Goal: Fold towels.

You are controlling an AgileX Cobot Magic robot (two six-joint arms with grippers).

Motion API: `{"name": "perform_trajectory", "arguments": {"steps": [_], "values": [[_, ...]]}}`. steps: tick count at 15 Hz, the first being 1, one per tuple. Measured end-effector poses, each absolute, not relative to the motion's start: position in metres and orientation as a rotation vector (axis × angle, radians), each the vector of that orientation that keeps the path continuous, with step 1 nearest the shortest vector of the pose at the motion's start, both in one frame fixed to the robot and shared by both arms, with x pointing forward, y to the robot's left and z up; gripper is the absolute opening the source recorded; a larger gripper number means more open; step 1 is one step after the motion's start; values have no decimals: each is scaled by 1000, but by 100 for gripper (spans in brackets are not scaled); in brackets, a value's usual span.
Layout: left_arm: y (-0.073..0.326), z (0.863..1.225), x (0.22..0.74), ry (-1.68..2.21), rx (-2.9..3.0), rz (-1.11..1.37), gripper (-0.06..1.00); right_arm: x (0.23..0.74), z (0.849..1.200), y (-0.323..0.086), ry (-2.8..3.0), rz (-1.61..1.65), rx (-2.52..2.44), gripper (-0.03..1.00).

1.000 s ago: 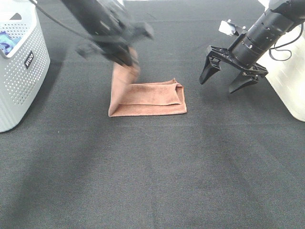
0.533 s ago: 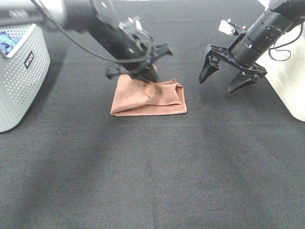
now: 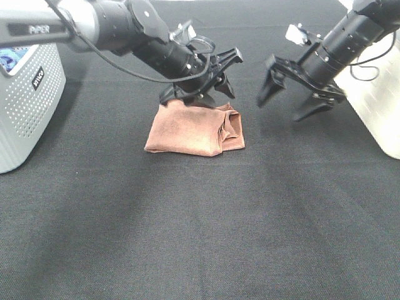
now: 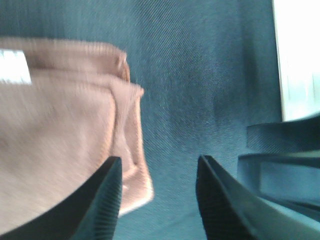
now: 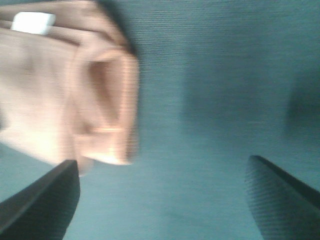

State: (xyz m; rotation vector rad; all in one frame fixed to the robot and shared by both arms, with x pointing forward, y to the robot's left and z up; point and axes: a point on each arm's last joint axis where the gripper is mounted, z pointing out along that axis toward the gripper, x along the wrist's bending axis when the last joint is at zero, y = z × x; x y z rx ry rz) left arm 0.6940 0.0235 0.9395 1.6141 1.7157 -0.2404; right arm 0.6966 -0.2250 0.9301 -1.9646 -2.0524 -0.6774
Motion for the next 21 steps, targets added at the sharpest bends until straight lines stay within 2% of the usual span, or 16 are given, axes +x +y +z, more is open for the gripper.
{"name": "perform_trajectory", "arguments": {"steps": [2, 5, 7, 8, 10, 12, 14, 18, 21], "values": [[47, 959, 704, 1641, 1683, -104, 46, 695, 935, -210, -2026, -769, -1858, 84], [103, 985, 718, 1621, 1795, 117, 46, 686, 944, -149, -2026, -938, -1618, 84], [120, 982, 720, 1664, 1837, 117, 46, 684, 930, -120, -1980, -1015, -1526, 84], [120, 982, 720, 1664, 1837, 117, 46, 684, 930, -120, -1980, -1015, -1526, 84], [125, 980, 718, 1681, 1876, 107, 46, 687, 904, -111, -1911, -1052, -1510, 84], [125, 979, 717, 1687, 1892, 97, 46, 693, 873, -119, -1877, -1028, -1568, 84], [126, 978, 715, 1698, 1917, 74, 46, 701, 860, -143, -1848, -1022, -1639, 83], [126, 974, 708, 1726, 1979, 11, 46, 712, 856, -202, -1850, -978, -1760, 83], [128, 979, 705, 1727, 2006, 9, 46, 710, 869, -214, -1886, -951, -1747, 83]]}}
